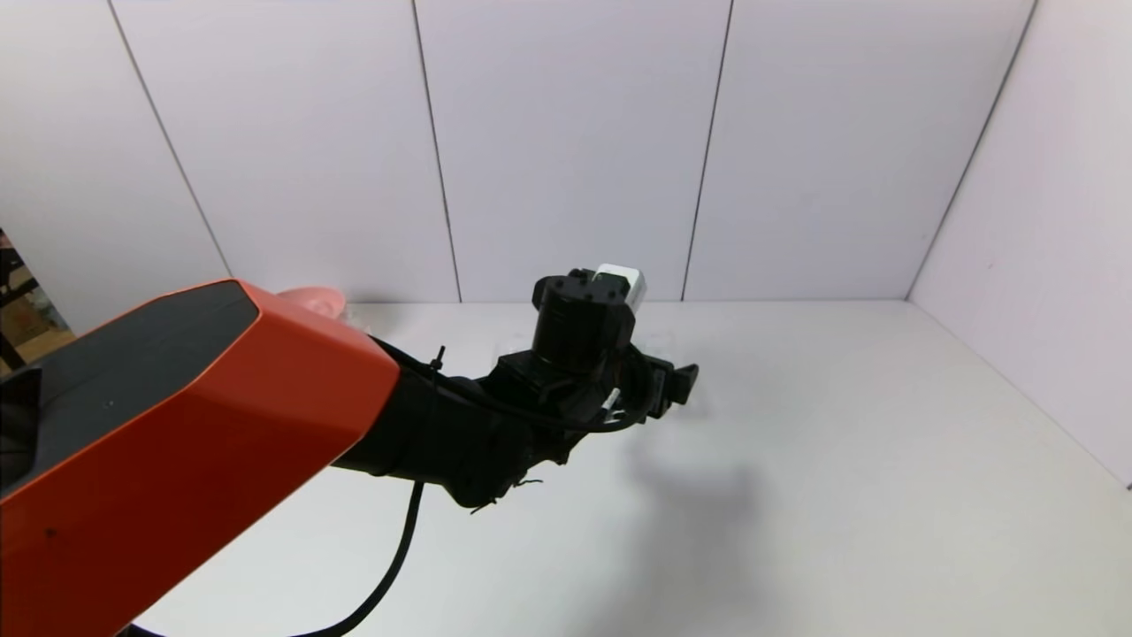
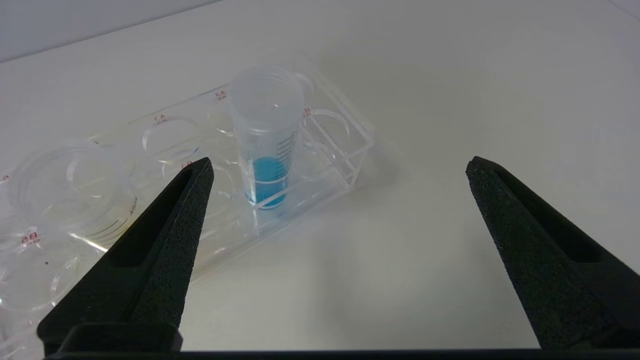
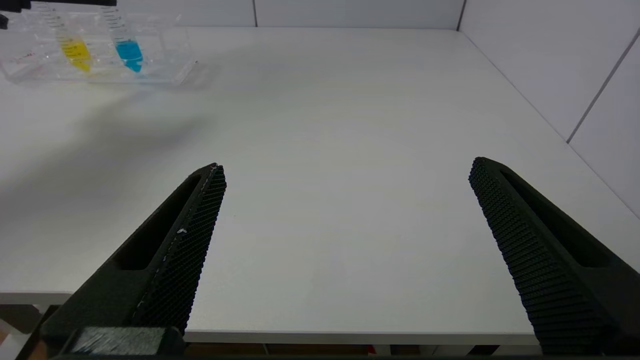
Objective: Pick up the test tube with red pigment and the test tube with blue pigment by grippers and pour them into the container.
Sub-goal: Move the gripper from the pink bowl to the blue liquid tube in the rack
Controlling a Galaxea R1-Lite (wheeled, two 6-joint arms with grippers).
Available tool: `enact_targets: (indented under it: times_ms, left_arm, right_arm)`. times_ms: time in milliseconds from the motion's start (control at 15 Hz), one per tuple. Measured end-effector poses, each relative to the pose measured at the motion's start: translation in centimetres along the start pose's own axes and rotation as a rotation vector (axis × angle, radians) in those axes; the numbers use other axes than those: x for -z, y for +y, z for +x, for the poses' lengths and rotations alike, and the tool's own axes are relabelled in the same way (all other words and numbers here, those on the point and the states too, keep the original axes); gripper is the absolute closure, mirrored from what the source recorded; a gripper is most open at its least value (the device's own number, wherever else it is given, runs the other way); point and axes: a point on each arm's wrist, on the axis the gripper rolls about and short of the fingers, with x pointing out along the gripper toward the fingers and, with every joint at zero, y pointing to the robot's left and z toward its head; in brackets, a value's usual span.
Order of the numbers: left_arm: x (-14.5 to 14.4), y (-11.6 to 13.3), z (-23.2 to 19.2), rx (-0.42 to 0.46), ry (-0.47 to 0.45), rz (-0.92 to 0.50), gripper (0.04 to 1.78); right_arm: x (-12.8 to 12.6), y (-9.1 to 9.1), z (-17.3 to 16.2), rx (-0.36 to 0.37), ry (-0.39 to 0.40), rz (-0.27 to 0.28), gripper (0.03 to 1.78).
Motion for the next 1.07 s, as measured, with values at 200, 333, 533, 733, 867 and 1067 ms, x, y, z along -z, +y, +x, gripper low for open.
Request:
enact_targets:
  times_ms: [200, 333, 533, 733, 867, 1067]
  left_arm:
    - [0.1, -0.2, 1.7, -0.028, 0.003, 0.001, 0.06]
    - [0.1, -0.2, 2.8, -0.063, -0.013, -0.001, 0.06]
    - [0.7, -0.1, 4.3, -0.132, -0.027, 0.011, 0.06]
    - [1.4, 0.0, 5.0, -0.141, -0.019, 0.011, 0.06]
    - [1.5, 0.0, 5.2, -0.142, -0.021, 0.012, 0.06]
    - [1.6, 0.0, 5.3, -0.145, -0.022, 0.014, 0.06]
  right_arm:
    - [0.0, 0.0, 0.0, 0.000, 0.000, 0.000, 0.04]
    - [0.0, 0.0, 0.0, 0.000, 0.000, 0.000, 0.04]
    - [0.0, 0.0, 0.0, 0.000, 0.000, 0.000, 0.04]
    - [0.0, 0.0, 0.0, 0.000, 0.000, 0.000, 0.04]
    - [0.0, 0.0, 0.0, 0.000, 0.000, 0.000, 0.04]
    - [0.0, 0.0, 0.0, 0.000, 0.000, 0.000, 0.04]
